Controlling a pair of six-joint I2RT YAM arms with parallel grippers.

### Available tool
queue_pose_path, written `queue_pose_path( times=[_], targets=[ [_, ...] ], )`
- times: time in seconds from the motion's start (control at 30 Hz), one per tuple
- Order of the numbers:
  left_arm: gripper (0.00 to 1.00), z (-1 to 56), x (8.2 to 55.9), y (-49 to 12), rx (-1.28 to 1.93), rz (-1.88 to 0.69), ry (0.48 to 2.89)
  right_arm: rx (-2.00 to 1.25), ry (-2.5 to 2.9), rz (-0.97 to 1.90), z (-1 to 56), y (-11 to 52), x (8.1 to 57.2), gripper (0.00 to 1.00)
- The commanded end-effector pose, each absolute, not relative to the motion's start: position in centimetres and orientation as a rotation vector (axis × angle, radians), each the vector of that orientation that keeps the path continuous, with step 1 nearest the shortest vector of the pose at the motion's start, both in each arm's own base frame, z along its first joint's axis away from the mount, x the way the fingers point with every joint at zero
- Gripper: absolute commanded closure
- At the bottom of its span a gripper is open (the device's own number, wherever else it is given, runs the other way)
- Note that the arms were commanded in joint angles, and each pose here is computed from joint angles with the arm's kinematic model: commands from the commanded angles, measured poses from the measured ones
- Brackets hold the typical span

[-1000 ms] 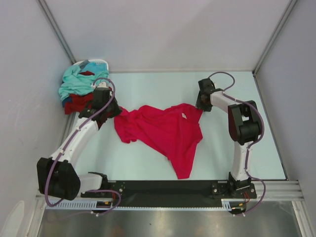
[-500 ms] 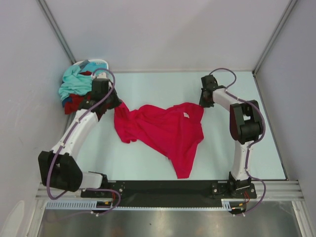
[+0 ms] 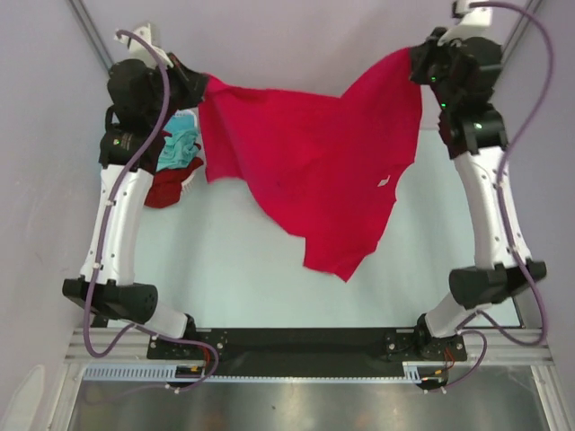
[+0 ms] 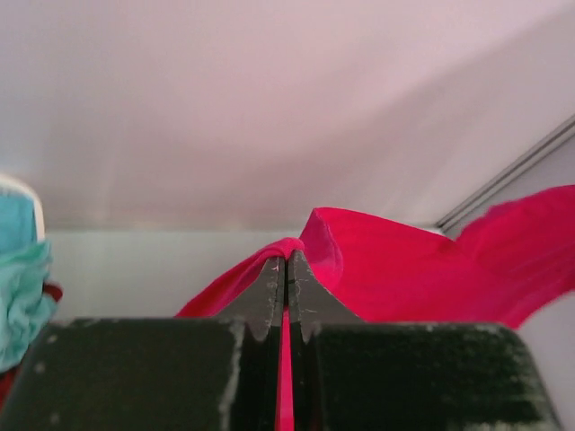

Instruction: Fold and stack the t-shirts

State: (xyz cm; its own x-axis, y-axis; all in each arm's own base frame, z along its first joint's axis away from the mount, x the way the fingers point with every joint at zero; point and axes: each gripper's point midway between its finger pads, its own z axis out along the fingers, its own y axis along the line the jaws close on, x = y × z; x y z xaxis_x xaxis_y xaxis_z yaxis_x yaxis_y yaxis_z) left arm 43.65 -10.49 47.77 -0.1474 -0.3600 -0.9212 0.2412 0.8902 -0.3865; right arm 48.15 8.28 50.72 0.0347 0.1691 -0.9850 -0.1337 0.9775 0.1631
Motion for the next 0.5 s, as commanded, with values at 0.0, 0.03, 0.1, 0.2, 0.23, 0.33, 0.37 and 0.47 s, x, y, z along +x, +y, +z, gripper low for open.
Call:
queue_pose_path(
  times=[0.0, 0.03, 0.1, 0.2, 0.23, 0.33, 0.37, 0.47],
  targets=[
    [1.00, 56.1, 40.3, -10.3, -0.033, -0.551, 1.431, -0.049, 1.288, 0.208, 59.3, 7.4, 42.3, 1.00],
    [1.00, 56.9, 40.0, -9.8, -0.052, -0.531, 1.414, -0.056, 1.258, 0.198, 60.4, 7.2, 41.2, 1.00],
    [1.00, 58.4, 38.7, -9.0, -0.071, -0.506, 1.394, -0.056, 1.193, 0.196, 63.0, 6.7, 38.7, 1.00],
    [1.00, 60.2, 36.3, -7.8, -0.114, -0.480, 1.357, -0.052, 1.141, 0.195, 65.4, 6.2, 36.3, 1.00],
    [1.00, 60.4, 35.9, -7.5, -0.131, -0.476, 1.352, -0.055, 1.125, 0.193, 66.1, 6.1, 35.4, 1.00],
    [1.00, 60.7, 34.3, -5.7, -0.224, -0.435, 1.349, -0.055, 1.105, 0.191, 67.2, 5.8, 34.0, 1.00],
    [1.00, 61.1, 33.4, -5.2, -0.249, -0.432, 1.339, -0.056, 1.103, 0.192, 67.3, 5.8, 33.7, 1.00],
    [1.00, 60.6, 32.1, -4.1, -0.324, -0.425, 1.339, -0.043, 1.098, 0.184, 67.7, 5.3, 32.6, 1.00]
  ],
)
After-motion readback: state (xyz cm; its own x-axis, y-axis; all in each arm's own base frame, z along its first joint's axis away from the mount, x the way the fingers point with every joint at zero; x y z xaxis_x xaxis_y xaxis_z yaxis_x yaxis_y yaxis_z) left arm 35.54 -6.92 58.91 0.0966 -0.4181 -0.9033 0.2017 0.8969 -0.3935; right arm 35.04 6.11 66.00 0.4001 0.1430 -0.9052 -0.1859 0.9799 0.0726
